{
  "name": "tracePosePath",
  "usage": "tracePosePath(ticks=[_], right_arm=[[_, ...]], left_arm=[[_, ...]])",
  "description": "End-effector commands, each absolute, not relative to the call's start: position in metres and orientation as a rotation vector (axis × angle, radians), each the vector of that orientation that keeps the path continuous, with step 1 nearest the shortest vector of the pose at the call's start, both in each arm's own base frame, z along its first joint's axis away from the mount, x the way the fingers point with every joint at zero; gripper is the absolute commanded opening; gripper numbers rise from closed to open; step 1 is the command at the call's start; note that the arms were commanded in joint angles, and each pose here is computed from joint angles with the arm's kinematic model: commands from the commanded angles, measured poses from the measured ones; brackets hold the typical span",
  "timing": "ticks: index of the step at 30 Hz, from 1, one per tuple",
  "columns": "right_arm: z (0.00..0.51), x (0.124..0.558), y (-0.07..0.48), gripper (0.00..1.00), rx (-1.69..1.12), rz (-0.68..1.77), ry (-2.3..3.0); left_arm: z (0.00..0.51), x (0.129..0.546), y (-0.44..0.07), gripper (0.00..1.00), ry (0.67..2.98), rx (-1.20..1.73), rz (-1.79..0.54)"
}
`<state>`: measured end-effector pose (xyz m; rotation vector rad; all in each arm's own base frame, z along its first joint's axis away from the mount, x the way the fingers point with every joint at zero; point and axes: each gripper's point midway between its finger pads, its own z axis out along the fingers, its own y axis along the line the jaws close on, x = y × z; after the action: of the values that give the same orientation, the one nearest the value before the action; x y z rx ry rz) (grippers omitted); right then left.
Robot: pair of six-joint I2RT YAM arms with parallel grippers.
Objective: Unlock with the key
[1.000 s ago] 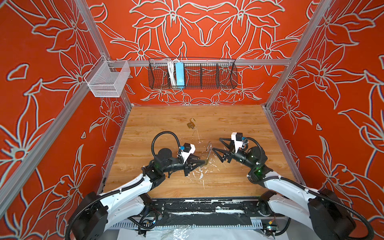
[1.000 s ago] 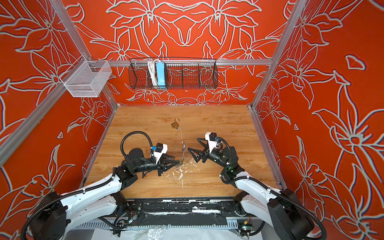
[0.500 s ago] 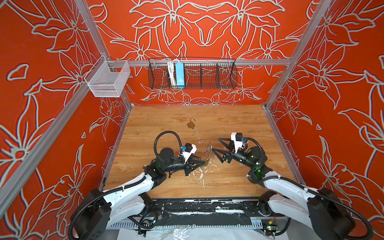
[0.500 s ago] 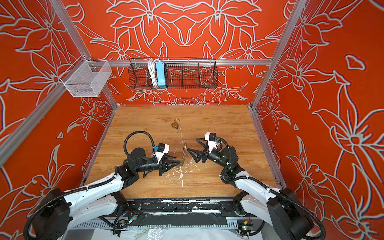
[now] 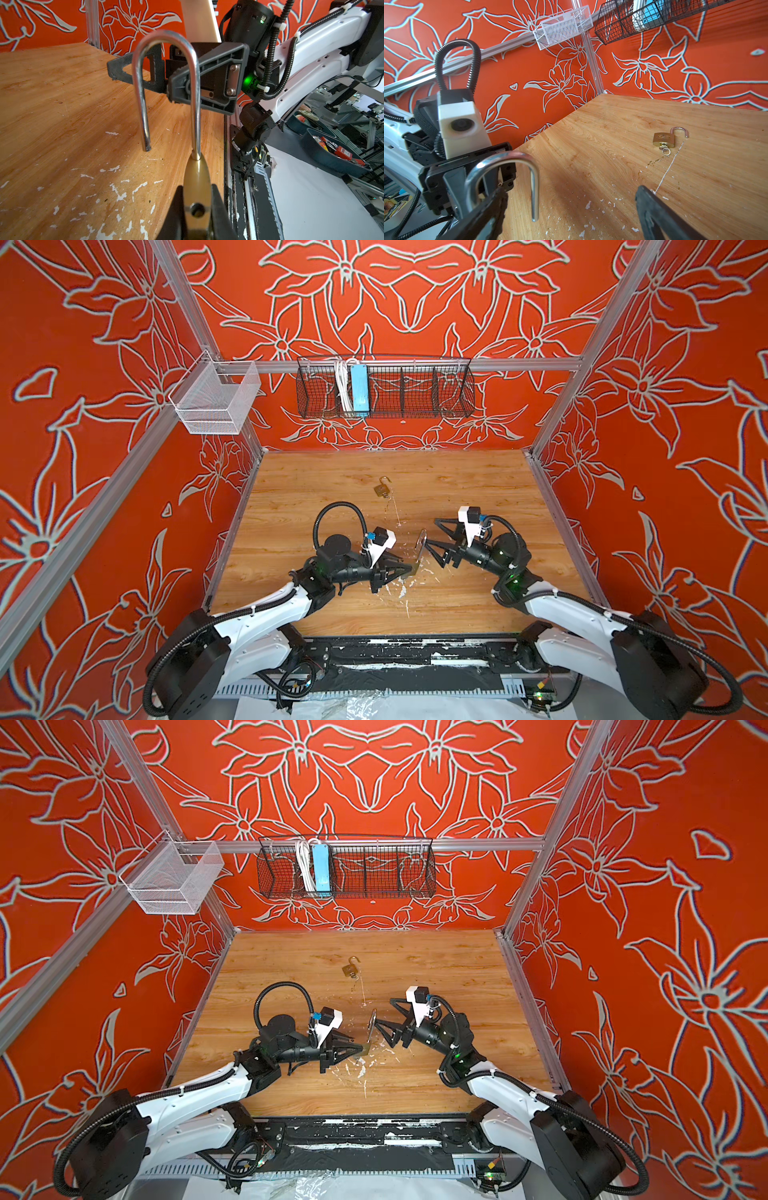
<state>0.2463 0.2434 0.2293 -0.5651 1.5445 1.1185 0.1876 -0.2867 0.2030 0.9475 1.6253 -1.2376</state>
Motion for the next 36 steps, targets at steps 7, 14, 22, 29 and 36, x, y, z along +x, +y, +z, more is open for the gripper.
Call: tracePosePath(ticks=[7, 14, 22, 29, 36], right_arm=[[0.236, 0.242, 0.255, 0.98, -0.619, 1.147, 1.511], [0.229, 0.253, 0.251, 0.98, -0.558, 1.095, 1.565], [0.213, 0.277, 0.226, 0.98, -0.390, 0.912, 1.670], [0.211, 0.281, 0.217, 0.98, -0.350, 0.860, 1.691], [0.210, 0.283, 0.213, 0.98, -0.328, 0.836, 1.700]], left_arm=[[0.251, 0.181, -0.298, 0.00, 1.419, 1.011, -1.323], [0.247, 0.181, -0.301, 0.00, 1.433, 1.023, -1.333], [0.241, 0.196, -0.301, 0.00, 1.514, 0.963, -1.269], [0.239, 0.205, -0.300, 0.00, 1.550, 0.926, -1.229], [0.236, 0.213, -0.297, 0.00, 1.582, 0.892, -1.177]])
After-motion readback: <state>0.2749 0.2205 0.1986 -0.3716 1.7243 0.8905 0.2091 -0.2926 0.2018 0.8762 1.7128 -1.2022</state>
